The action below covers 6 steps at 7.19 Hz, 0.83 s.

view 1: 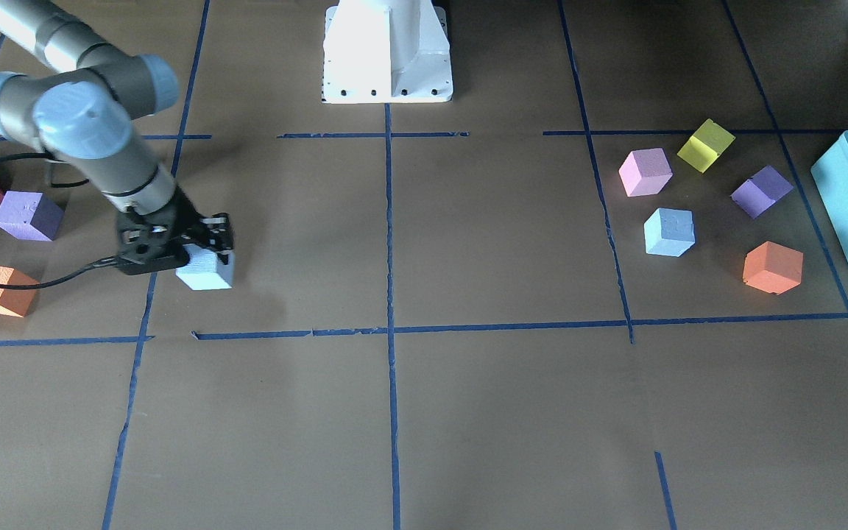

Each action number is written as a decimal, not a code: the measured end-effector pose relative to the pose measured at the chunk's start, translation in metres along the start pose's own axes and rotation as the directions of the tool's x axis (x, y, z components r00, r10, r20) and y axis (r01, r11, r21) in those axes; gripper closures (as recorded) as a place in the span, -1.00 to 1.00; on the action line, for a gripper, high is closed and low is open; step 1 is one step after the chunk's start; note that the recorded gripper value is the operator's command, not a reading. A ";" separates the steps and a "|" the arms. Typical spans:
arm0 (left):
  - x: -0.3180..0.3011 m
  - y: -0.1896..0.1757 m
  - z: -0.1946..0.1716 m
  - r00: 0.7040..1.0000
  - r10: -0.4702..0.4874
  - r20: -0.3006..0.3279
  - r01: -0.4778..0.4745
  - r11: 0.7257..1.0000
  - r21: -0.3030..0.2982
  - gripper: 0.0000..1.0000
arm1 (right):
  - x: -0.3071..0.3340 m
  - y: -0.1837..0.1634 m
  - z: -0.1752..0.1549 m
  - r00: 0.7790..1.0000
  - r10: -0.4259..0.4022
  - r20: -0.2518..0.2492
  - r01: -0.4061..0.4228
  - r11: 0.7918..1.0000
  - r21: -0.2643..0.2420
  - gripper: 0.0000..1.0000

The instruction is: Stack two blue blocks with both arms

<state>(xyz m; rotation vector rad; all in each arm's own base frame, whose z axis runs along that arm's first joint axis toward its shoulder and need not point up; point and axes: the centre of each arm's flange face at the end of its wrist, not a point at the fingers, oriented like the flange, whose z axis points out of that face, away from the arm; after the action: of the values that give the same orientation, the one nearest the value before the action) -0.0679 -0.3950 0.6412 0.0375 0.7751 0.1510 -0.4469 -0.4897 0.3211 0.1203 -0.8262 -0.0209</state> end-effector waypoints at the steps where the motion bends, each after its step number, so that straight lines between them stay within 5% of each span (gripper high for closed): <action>1: 0.000 0.000 0.000 1.000 0.000 0.000 0.000 1.000 0.000 -1.00 | -0.077 -0.003 -0.001 0.999 0.048 -0.016 -0.048 0.999 0.007 1.00; 3: 0.000 0.000 0.000 1.000 0.001 0.000 -0.001 1.000 0.000 -1.00 | -0.196 0.012 0.012 0.993 0.116 -0.028 -0.115 0.993 0.029 0.99; 4: 0.000 0.000 0.000 1.000 0.001 0.000 -0.001 1.000 0.001 -1.00 | -0.225 0.023 0.020 0.990 0.134 -0.033 -0.133 0.991 0.030 0.50; 5: 0.000 0.000 0.000 1.000 0.002 0.000 -0.002 1.000 0.001 -1.00 | -0.236 0.029 0.026 0.989 0.140 -0.038 -0.139 0.990 0.026 -0.97; 6: 0.000 0.000 0.000 1.000 0.002 0.000 -0.002 1.000 0.001 -1.00 | -0.238 0.033 0.030 0.990 0.136 -0.045 -0.135 0.991 0.024 -0.98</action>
<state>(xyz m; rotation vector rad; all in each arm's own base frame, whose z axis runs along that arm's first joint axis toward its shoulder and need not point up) -0.0676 -0.3954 0.6407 0.0398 0.7748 0.1528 -0.6317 -0.4443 0.1708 0.0835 -0.7868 0.1184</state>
